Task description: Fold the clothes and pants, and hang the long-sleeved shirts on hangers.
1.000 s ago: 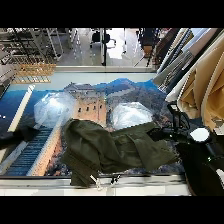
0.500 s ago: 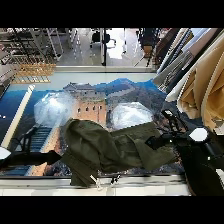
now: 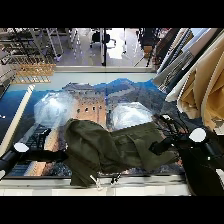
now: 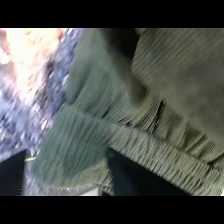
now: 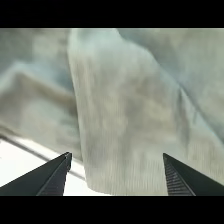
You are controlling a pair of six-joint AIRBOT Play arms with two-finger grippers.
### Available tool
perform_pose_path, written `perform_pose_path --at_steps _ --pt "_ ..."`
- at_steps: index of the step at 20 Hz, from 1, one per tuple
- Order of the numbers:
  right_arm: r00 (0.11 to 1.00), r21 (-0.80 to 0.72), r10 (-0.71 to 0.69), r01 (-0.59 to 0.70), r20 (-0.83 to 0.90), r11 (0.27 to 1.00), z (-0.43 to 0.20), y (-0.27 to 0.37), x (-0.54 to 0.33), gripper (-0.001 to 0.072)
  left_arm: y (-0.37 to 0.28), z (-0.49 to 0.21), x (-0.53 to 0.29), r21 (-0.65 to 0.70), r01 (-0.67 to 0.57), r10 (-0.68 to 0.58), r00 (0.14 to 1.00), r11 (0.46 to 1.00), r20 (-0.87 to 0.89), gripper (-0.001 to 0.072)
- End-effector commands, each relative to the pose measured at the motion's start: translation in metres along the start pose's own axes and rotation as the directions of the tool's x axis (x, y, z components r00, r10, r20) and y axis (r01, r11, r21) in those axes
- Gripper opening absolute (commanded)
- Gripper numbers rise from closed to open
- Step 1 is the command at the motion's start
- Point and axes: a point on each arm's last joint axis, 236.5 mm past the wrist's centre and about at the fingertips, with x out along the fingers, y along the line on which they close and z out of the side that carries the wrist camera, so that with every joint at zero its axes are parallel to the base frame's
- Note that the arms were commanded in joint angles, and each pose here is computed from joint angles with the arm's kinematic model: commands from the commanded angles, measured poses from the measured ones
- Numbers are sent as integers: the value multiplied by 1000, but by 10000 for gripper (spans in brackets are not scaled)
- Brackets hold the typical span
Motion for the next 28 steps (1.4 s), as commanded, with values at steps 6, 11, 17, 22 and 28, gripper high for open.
perform_pose_path --at_steps 6,11,17,22,28 --pt "943 -171 -13 -47 -333 984 -91 33 44 652 -28 -17 8 100 91 -81 992 991 -99 20" --pt "922 -230 -231 162 -311 960 -97 8 65 629 -52 4 -24 151 166 -149 981 974 -122 21" --pt "899 -163 -350 315 -265 935 -82 -21 70 530 -72 35 -56 222 187 -170 981 957 -94 21" --pt "926 -68 -187 174 -327 982 -92 17 82 546 -73 39 -59 226 184 -169 982 957 -86 21" --pt "906 -70 -186 172 -380 983 -101 17 78 568 -73 39 -59 226 184 -169 982 957 -86 21"
